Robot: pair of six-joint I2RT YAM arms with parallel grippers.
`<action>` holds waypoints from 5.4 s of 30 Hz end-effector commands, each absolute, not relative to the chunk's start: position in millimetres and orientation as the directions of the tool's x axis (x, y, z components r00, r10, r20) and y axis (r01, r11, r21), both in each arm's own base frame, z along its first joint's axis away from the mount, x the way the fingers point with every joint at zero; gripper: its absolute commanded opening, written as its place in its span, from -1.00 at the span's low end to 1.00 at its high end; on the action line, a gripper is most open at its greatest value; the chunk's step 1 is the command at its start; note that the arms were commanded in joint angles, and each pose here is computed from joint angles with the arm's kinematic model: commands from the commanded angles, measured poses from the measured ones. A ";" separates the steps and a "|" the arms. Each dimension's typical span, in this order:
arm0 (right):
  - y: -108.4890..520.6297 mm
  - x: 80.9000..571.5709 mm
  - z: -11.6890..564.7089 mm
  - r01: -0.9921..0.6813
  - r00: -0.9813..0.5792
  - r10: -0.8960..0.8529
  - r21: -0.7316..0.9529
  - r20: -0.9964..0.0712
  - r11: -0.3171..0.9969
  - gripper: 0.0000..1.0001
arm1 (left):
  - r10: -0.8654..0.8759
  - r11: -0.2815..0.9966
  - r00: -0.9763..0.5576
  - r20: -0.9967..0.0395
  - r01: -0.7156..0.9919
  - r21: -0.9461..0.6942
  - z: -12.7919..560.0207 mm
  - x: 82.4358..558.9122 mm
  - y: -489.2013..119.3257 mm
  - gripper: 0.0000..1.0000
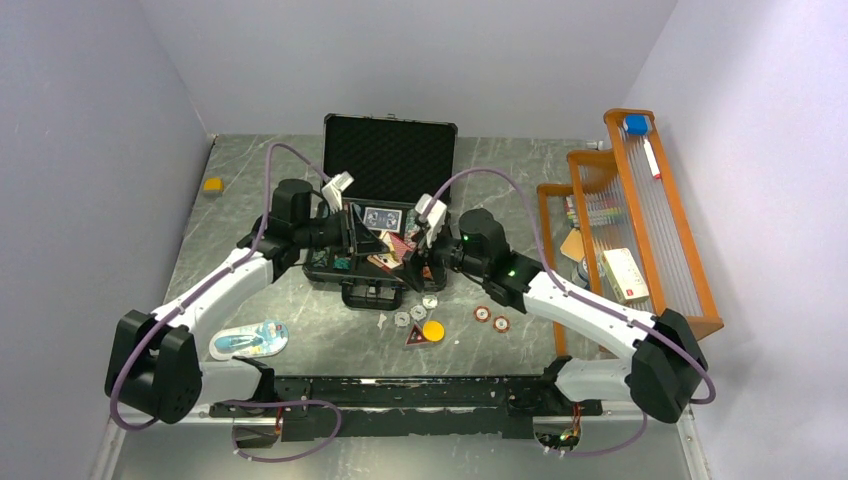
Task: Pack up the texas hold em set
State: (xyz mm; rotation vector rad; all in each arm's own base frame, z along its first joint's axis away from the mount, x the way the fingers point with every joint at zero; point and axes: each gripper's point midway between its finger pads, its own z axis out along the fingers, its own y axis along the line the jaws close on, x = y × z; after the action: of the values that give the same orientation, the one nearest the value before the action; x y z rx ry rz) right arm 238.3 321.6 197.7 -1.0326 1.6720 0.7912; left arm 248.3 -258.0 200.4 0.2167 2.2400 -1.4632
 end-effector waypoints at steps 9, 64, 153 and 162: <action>277.4 267.4 250.0 -0.698 -0.124 0.043 0.118 -0.991 0.707 0.95 | -0.376 0.732 -0.670 -0.640 0.209 -0.649 196.6 304.5 -200.2 -0.86; 276.4 262.1 220.5 -0.674 -0.219 0.072 0.204 -0.973 0.710 0.94 | -0.254 0.863 -0.804 -0.538 0.063 -0.501 87.5 321.6 -190.5 -0.24; 305.5 127.2 17.8 -0.574 -0.727 -0.494 0.028 -0.478 0.818 0.49 | -0.337 0.886 -0.220 -0.915 0.255 -0.388 299.6 287.4 -126.7 0.72; 297.2 130.1 5.1 -0.537 -0.734 -0.491 -0.040 -0.469 0.842 0.40 | -0.345 0.884 -0.206 -0.916 0.256 -0.391 302.1 285.3 -125.0 0.71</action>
State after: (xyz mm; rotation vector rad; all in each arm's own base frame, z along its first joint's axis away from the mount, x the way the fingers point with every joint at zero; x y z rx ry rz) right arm 127.9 305.1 13.7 -0.7927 2.5361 0.2268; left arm 286.8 -127.2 296.7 -0.0655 1.7191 -0.5550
